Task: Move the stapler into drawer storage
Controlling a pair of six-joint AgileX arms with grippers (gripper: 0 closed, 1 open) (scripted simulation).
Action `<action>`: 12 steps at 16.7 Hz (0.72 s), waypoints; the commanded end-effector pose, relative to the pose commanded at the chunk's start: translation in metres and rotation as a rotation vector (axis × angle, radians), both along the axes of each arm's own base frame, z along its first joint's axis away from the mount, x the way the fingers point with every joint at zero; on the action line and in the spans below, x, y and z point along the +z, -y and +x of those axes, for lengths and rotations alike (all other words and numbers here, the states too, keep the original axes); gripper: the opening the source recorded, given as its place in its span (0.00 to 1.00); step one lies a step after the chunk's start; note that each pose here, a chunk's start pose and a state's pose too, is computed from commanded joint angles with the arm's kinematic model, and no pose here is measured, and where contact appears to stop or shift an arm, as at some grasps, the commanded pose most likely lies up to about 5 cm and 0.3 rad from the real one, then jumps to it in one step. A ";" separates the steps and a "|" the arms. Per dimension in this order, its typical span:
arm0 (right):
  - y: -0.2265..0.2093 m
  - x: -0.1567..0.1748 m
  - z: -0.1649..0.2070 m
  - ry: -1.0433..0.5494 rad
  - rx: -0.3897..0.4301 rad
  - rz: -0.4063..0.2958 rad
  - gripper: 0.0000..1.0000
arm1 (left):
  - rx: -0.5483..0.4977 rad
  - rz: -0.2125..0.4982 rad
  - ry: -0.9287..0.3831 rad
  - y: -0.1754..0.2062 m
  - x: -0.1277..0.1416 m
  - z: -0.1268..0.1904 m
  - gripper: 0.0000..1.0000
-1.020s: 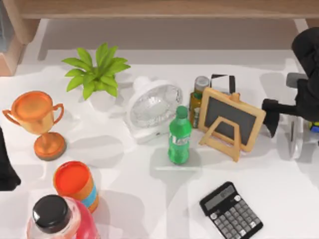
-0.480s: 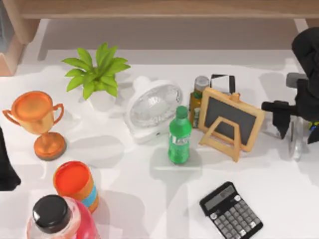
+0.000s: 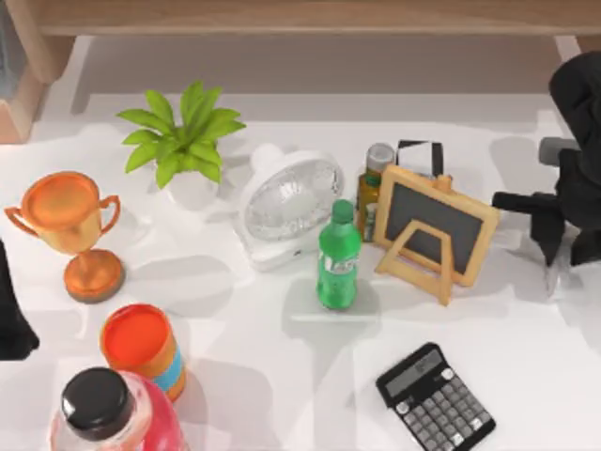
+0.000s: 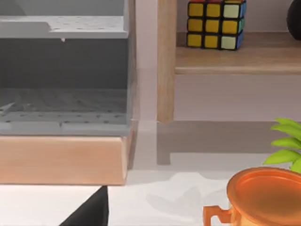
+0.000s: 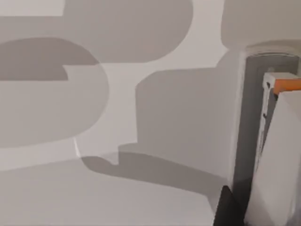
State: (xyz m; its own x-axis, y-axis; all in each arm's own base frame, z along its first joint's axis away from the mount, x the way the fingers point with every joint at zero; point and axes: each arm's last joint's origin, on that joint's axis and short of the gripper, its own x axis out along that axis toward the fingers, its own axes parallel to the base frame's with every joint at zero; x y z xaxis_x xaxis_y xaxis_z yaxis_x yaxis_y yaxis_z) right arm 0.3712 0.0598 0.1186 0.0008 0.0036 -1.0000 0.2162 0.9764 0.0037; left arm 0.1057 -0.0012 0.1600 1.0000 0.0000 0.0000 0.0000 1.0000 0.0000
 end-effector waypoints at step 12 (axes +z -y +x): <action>0.001 0.026 -0.016 -0.029 -0.083 0.003 0.00 | 0.000 0.000 0.000 0.000 0.000 0.000 1.00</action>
